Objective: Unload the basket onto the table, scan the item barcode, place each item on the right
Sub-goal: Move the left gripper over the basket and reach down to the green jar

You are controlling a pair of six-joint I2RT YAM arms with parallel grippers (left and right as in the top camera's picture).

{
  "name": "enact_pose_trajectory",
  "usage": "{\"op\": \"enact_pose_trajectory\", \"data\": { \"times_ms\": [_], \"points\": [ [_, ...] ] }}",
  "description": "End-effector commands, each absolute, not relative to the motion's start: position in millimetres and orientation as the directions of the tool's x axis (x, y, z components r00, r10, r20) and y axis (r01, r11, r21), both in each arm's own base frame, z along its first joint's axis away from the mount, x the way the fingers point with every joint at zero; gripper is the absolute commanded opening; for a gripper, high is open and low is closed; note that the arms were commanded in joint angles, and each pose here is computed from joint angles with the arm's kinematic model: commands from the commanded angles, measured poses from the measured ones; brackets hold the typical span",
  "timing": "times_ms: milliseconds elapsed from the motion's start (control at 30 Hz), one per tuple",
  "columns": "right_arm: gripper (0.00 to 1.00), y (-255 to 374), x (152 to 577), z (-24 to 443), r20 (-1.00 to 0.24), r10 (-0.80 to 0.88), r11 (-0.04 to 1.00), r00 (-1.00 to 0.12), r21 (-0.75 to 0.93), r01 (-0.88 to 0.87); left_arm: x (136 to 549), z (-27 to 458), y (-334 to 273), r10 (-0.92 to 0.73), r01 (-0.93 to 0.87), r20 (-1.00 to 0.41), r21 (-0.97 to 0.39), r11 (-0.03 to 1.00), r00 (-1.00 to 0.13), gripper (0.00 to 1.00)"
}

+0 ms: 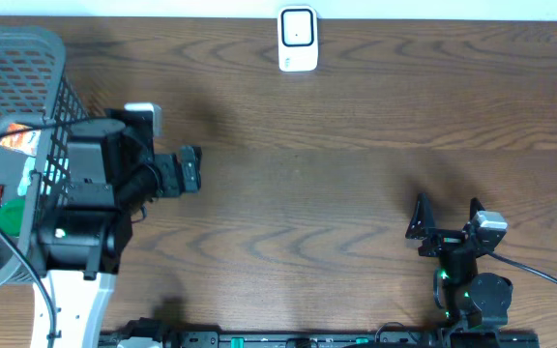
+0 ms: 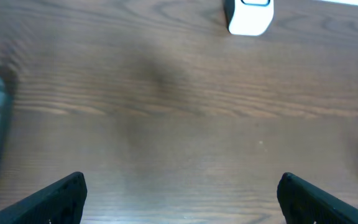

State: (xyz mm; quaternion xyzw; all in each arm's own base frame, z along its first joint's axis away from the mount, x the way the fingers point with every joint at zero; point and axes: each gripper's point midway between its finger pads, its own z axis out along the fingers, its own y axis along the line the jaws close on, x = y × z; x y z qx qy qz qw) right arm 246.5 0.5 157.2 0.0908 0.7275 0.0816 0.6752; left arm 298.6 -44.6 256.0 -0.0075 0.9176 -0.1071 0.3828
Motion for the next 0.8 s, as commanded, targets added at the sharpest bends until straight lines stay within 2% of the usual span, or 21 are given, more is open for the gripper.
{"op": "enact_pose_trajectory", "data": {
  "times_ms": [0, 333, 567, 767],
  "points": [
    [0.99, 0.2, 246.2, 156.9, -0.965, 0.253, 0.967, -0.069, 0.252, 0.026, 306.6, 276.1, -27.3, -0.089, 0.007, -0.725, -0.129, 0.992, -0.683, 0.98],
    [0.99, 0.2, 246.2, 157.0, -0.965, 0.253, 0.967, -0.069, 0.252, 0.026, 305.7, 287.8, -2.5, -0.103, -0.092, -0.750, -0.057, 0.994, -0.653, 0.98],
    [0.99, 0.2, 246.2, 157.0, -0.965, 0.253, 0.967, -0.069, 0.252, 0.026, 301.3, 293.5, 49.5, -0.280, -0.298, -0.750, -0.115, 0.947, -0.600, 0.98],
    [0.99, 0.2, 246.2, 156.9, -0.965, 0.253, 0.967, -0.069, 0.252, 0.026, 298.7, 300.0, 77.0, -0.377, -0.352, -0.740, -0.200, 0.914, -0.557, 0.98]
  ]
}}
